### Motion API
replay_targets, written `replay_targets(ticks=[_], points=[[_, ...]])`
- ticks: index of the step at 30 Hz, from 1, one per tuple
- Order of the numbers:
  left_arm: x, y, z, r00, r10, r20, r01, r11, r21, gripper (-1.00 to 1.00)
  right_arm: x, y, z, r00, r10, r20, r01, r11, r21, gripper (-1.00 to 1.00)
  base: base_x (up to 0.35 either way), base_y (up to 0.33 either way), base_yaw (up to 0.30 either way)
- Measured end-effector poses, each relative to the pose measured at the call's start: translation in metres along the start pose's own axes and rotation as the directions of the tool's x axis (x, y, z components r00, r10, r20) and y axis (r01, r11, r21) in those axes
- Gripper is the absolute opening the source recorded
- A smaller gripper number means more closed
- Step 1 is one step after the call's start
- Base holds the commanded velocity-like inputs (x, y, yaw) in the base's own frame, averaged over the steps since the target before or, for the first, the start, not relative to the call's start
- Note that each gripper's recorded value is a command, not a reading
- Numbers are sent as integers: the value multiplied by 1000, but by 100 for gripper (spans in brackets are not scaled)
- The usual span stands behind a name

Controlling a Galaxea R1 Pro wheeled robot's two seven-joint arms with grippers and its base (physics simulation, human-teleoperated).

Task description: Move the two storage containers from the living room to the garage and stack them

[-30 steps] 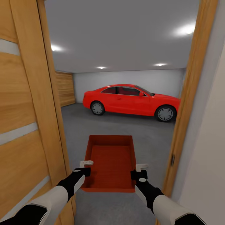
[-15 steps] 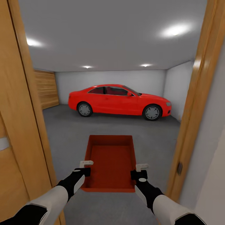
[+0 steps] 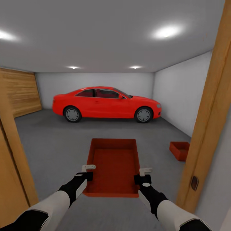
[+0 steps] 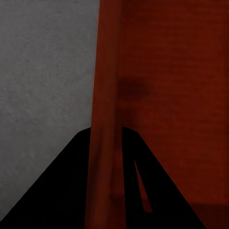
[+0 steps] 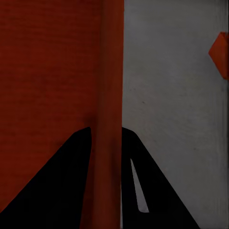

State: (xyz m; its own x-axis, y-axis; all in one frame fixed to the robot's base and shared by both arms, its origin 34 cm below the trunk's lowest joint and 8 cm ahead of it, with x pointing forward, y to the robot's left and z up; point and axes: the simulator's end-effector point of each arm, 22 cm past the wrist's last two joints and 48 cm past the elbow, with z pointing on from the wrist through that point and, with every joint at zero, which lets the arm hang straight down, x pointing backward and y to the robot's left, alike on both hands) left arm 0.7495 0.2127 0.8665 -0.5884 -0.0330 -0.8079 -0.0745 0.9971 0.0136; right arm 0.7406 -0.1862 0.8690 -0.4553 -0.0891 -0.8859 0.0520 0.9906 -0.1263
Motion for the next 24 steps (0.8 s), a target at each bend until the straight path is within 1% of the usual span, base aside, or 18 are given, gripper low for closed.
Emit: replay_targets(ticks=[3, 6, 16, 24], points=[[0, 0, 0, 1000, 0, 0, 0, 1000, 0, -100, 0, 0, 0, 1000, 0, 0, 0, 1000, 0, -100, 267, 223, -132], [-1, 0, 0, 1000, -1, 2, 1, 1000, 0, -100, -1, 0, 0, 1000, 0, 2, 0, 1000, 0, -100, 121, 101, -43], [-1, 0, 0, 1000, 1, 1, -1, 1000, 0, -100, -1, 0, 1, 1000, 1, 1, -1, 1000, 0, -100, 8, 6, -3], [-1, 1, 1, 1000, -6, 8, 6, 1000, 4, -100, -1, 1, 0, 1000, -11, 6, 11, 1000, 1, -100, 0, 0, 0]])
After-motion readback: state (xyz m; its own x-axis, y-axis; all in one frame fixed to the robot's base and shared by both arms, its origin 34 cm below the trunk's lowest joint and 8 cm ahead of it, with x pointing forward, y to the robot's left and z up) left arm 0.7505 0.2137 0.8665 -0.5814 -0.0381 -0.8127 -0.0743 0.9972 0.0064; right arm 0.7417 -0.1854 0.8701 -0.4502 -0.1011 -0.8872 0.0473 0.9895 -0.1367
